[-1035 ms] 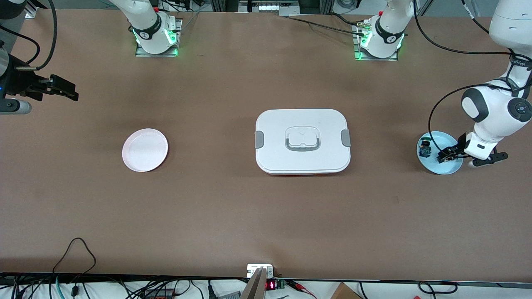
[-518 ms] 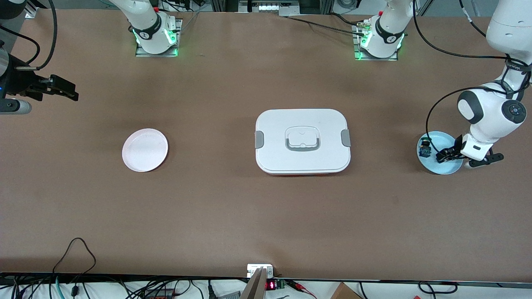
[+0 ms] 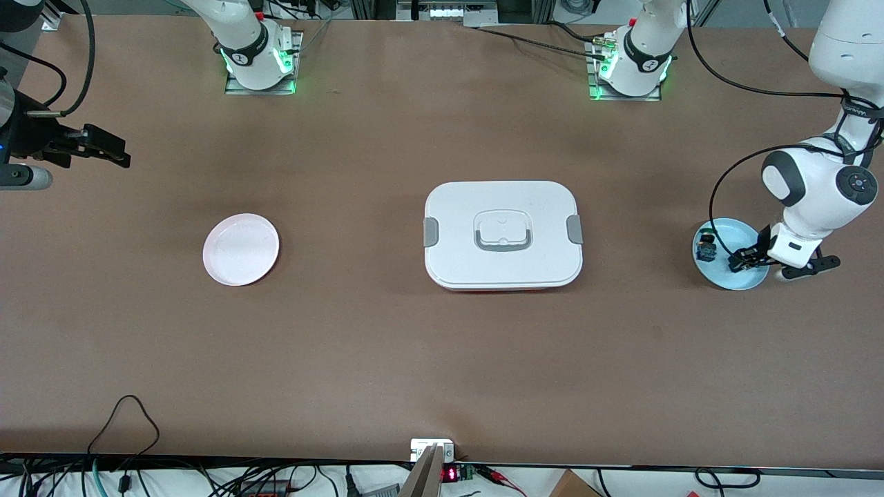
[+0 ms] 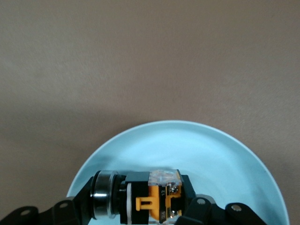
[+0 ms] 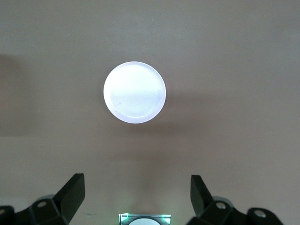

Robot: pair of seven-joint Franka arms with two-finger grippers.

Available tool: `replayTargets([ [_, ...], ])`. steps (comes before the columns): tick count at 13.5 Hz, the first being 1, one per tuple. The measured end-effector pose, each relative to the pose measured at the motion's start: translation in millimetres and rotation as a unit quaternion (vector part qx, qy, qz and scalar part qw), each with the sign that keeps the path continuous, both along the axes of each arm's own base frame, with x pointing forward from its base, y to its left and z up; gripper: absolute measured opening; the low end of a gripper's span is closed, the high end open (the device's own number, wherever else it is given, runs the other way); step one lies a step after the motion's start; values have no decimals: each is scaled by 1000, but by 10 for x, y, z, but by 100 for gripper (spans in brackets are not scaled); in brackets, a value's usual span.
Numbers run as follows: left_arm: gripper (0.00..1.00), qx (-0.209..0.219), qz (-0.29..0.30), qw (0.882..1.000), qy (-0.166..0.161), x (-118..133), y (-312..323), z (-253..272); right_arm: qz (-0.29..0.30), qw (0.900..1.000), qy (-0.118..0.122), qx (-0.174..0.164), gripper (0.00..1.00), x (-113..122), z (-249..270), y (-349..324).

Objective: Transfer orange switch to right arm and place
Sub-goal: 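Close the left gripper on the orange switch, then lift the switch with the left gripper while the right gripper approaches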

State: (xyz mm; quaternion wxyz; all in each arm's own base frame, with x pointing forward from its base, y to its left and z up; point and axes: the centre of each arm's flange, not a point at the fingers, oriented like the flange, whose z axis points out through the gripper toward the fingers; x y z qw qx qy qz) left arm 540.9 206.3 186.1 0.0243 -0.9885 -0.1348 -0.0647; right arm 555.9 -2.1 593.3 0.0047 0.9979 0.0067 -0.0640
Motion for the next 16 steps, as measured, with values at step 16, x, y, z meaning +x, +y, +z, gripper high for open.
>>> replayTargets([
  [16, 72, -184, -154, 949, 206, 668, -1821, 2417, 1, 1000, 11, 18, 100, 68, -138, 73],
])
